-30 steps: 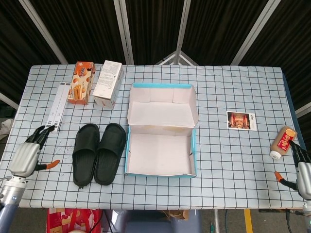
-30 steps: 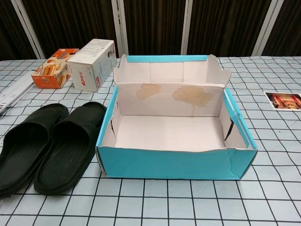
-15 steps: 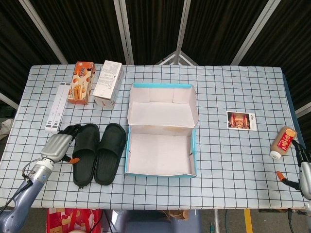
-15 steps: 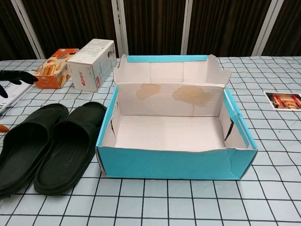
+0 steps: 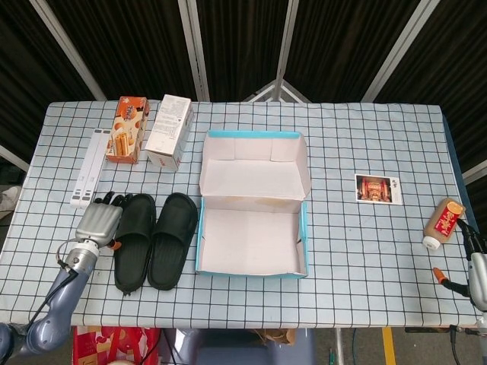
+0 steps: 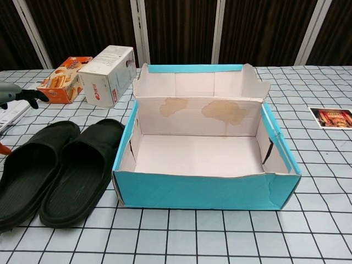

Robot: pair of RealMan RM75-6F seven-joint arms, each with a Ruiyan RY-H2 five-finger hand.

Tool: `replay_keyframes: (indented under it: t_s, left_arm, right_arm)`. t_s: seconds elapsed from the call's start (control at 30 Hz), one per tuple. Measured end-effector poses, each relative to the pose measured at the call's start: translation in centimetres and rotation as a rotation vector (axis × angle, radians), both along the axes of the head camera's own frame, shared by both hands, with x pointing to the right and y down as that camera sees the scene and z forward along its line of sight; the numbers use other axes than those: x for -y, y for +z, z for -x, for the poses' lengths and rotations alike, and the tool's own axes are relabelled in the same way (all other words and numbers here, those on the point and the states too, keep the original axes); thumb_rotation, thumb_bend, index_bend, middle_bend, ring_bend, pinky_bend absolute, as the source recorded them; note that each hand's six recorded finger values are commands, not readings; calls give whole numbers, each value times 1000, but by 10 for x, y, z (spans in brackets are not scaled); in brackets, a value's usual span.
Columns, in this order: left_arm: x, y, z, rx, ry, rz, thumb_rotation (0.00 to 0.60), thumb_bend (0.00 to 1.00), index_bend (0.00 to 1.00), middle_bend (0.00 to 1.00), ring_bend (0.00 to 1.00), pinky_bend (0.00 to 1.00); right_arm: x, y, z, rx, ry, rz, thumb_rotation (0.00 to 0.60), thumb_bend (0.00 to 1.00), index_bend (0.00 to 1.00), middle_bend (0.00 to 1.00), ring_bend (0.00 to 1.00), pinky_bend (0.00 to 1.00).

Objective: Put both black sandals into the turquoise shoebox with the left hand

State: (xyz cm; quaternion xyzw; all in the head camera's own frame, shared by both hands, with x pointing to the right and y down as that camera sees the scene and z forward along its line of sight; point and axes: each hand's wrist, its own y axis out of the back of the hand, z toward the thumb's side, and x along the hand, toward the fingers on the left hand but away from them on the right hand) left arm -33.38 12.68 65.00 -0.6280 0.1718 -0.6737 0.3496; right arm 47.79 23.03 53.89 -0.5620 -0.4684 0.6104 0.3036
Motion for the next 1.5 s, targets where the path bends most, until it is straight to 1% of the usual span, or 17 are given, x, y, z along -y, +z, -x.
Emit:
replay_keyframes:
  t_s: [0.17,0.33,0.47,0.57,0.67,0.9,1.07,1.27,1.4,1.5]
  left_arm:
    - [5,12,5,41,-13,-4,600,116,83,130,71,206]
    - [8,27,6,55,-16,6,600,119,85,124,71,206]
    - [8,41,3,37,-16,22,600,119,85,119,70,206]
    - [8,47,-3,0,-17,28,600,119,93,138,70,206]
    - [7,50,-9,-37,-7,31,600,119,108,159,70,206]
    - [3,52,-14,-87,8,27,600,124,149,218,71,206]
    - [0,53,-9,-78,12,21,600,126,210,279,70,206]
    - [2,57,-7,-57,7,-3,600,131,218,283,71,206]
    - [3,59,-10,-51,19,-7,600,188,250,309,72,206]
    - [3,59,-14,-47,31,-13,600,259,286,336,73,206]
  right_arm:
    - [0,2,-1,2,3,9,600,233,38,165,187,227]
    - [1,5,0,1,0,18,600,233,40,166,187,227]
    - [1,7,-1,-4,3,27,600,233,40,165,187,227]
    - [2,8,-1,-5,5,28,600,233,45,165,187,227]
    - [2,8,-1,-6,6,27,600,234,49,166,187,227]
    - [1,7,0,-3,0,26,600,233,49,165,187,227]
    - [1,6,0,3,2,20,600,234,49,165,187,227]
    - [1,5,1,5,-1,19,600,234,49,166,188,227]
    - [1,5,1,6,2,19,600,234,49,166,190,227]
    - [1,5,0,7,3,20,600,234,49,165,189,227]
